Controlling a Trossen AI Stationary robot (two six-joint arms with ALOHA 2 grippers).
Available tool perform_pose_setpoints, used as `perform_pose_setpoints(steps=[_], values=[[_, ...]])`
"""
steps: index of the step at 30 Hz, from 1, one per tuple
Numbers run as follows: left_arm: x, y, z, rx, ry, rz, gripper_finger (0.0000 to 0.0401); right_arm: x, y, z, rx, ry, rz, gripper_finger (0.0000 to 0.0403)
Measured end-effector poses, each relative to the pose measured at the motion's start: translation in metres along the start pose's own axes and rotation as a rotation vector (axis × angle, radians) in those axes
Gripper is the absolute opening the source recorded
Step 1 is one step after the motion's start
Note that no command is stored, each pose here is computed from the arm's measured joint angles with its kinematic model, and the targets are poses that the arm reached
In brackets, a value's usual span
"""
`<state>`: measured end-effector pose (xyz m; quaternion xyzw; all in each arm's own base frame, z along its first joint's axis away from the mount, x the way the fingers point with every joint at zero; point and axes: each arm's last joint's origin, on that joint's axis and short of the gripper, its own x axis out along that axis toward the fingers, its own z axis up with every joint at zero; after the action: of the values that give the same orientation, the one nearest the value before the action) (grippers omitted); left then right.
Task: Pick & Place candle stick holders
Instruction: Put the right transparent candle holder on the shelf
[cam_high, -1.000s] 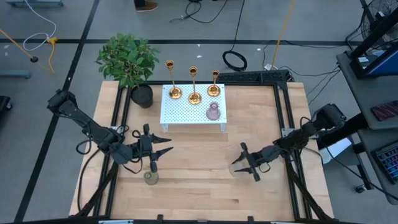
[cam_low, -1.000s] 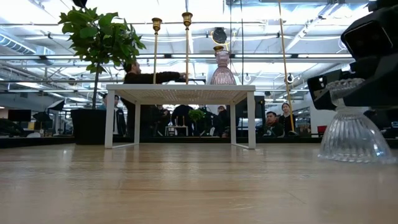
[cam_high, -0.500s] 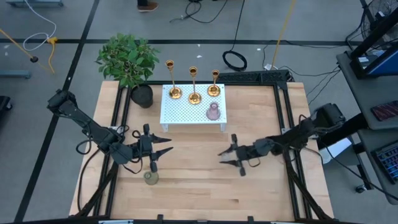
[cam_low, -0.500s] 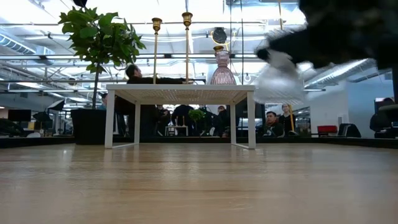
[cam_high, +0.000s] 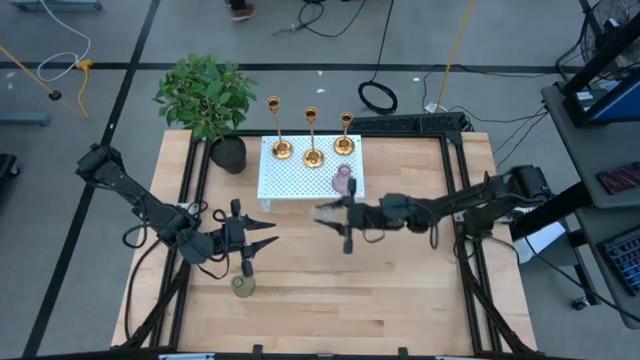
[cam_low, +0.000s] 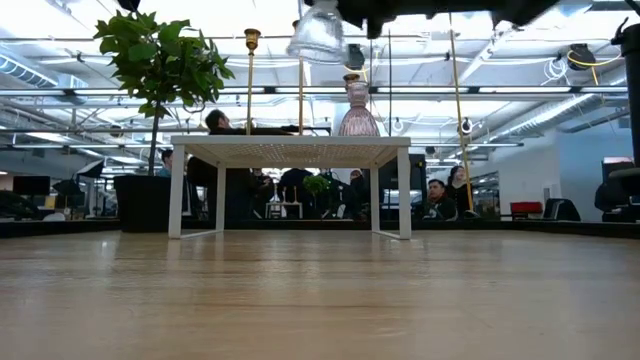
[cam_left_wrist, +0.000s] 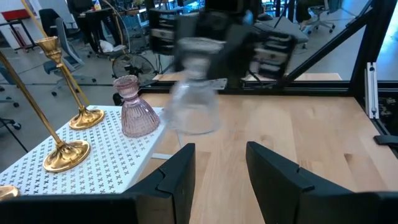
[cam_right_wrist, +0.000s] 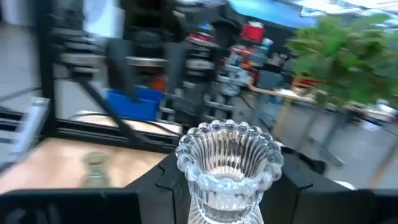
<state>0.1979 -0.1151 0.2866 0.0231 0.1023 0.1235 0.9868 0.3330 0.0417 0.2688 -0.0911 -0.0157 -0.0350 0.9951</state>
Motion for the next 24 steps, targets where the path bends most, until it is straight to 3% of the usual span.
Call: perform_pose_setpoints(steps=[5,12,24], values=[[0.000,0.000,0.000,0.000,0.000,0.000,0.0150,0.017,-0.021,0.007,-0.001,0.006,-0.066,0.0131],[0.000,0.000,0.000,0.005,-0.004,0.005,0.0150,0.043,-0.038,-0.011,0.029,0.038,-0.123,0.0128],[0.000,0.000,0.001,0.029,-0.006,0.008,0.0150,0.055,-0.059,-0.027,0.041,0.081,-0.280,0.0130]])
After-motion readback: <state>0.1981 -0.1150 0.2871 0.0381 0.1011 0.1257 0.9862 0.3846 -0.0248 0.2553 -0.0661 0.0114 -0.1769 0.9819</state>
